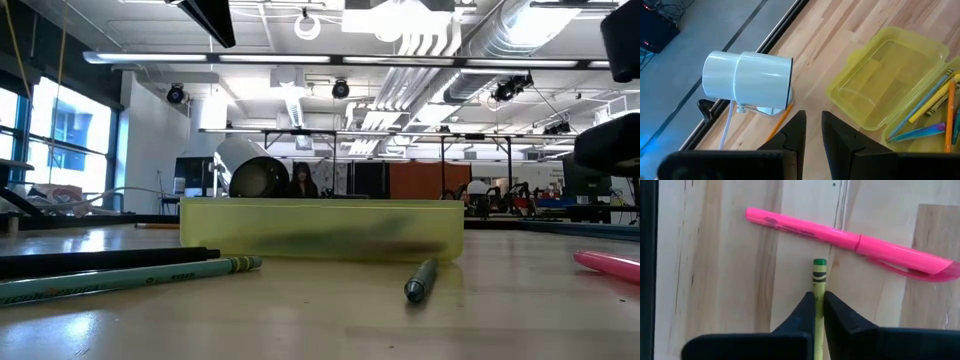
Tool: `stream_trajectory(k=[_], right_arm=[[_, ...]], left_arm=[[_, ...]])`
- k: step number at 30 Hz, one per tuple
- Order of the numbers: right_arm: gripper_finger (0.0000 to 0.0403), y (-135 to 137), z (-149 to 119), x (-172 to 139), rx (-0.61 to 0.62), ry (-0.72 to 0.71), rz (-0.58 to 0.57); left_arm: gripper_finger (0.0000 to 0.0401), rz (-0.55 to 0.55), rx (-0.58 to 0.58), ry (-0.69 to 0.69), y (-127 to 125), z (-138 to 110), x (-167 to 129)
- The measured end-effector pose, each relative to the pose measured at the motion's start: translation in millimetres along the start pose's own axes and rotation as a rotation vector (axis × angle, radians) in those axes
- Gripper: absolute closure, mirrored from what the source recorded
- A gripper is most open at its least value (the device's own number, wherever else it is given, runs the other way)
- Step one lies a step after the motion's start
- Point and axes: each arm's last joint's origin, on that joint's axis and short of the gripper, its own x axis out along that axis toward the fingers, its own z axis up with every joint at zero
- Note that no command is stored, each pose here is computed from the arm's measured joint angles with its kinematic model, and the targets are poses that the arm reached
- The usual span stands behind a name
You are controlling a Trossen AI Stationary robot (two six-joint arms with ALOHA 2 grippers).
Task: Pick & place school supplies into a supply box
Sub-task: Put the green crayon into the supply box, then put the left dark green crayon into the supply box
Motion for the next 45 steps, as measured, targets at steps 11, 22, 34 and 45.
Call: stream_trajectory(k=[11,22,34,45], right_arm=[[0.0394,-68,44,-43,-0.155,-0.268,-0.253],[0.0388,-147,99,-42,-0.246,-0.535,-0.253],[0.0308,-153,101,-22,-0.322,-0.489,-0.229],[0.0278,-154,104,-32,-0.267,-0.541,-0.312]], left_arm=[[0.0304,0.006,0.009,-0.007,0,0,0],[0.0304,0.003,0.024,-0.006,0,0,0],[0.0304,0.001,0.015,-0.004,0,0,0],[0.0304,-0.112,-0.017,0.218,-34,-55,4]])
